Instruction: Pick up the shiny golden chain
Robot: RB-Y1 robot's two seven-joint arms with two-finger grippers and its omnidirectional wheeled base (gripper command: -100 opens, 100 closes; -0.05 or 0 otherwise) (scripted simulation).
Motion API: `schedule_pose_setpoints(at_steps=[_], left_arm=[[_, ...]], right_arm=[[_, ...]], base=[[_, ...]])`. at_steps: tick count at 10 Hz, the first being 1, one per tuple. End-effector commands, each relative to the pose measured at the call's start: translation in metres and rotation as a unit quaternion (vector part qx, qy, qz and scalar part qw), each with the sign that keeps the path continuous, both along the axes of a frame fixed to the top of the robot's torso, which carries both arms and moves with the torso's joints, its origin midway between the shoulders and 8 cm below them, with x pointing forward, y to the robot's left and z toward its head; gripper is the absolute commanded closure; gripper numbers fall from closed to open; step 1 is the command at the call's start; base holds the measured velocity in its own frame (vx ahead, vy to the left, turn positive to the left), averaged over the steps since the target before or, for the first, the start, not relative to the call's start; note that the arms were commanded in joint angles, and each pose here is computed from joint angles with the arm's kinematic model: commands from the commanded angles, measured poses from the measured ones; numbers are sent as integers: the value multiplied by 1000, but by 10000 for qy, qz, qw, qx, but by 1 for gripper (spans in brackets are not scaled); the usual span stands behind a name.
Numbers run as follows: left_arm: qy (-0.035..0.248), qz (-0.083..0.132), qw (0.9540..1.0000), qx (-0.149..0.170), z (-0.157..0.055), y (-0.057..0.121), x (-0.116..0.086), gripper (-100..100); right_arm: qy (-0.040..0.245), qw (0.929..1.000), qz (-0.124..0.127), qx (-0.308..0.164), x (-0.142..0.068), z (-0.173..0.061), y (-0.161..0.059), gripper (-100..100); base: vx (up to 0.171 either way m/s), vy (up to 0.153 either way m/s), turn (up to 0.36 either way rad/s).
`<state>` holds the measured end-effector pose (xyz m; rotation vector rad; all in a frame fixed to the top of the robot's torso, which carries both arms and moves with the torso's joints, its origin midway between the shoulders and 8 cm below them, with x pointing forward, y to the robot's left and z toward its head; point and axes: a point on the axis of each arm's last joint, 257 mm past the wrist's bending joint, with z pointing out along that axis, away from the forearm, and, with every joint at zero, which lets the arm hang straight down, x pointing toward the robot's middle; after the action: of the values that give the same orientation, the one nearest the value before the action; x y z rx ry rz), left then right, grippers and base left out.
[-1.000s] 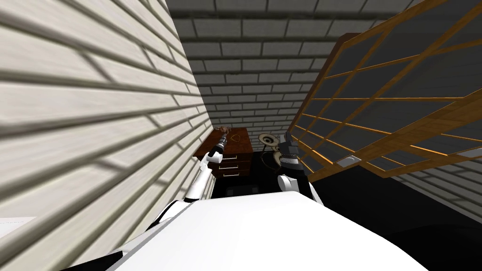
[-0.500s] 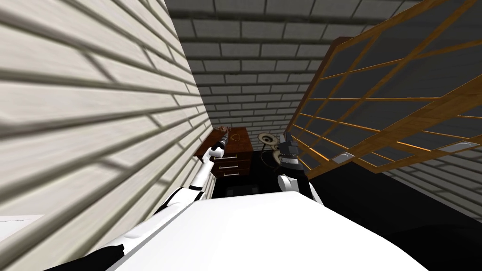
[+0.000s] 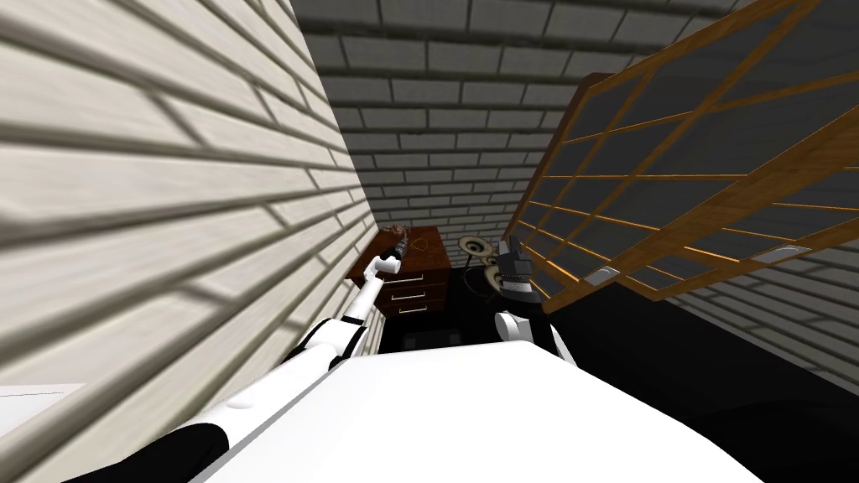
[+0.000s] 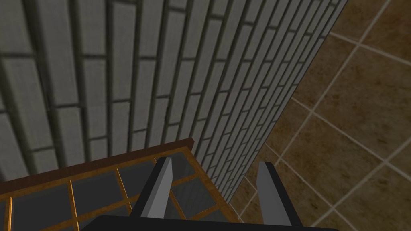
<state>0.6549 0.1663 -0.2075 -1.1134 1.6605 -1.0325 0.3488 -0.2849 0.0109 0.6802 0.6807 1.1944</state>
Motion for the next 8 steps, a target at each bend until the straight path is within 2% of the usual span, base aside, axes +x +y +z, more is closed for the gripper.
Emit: schedule_pose_setpoints(at_steps=[1, 4, 8], left_arm=[[240, 35, 9997, 102, -5, 2, 8, -100], [573, 102, 9980, 241, -13, 6, 17, -100], [1044, 217, 9934, 421, -21, 15, 26, -100]], right_arm=[[0, 10000, 0, 0, 0, 0, 0, 0], [0, 10000, 0, 0, 0, 0, 0, 0], [0, 10000, 0, 0, 0, 0, 0, 0]], base=[[-26, 29, -85], [-19, 26, -57], [-7, 24, -70]])
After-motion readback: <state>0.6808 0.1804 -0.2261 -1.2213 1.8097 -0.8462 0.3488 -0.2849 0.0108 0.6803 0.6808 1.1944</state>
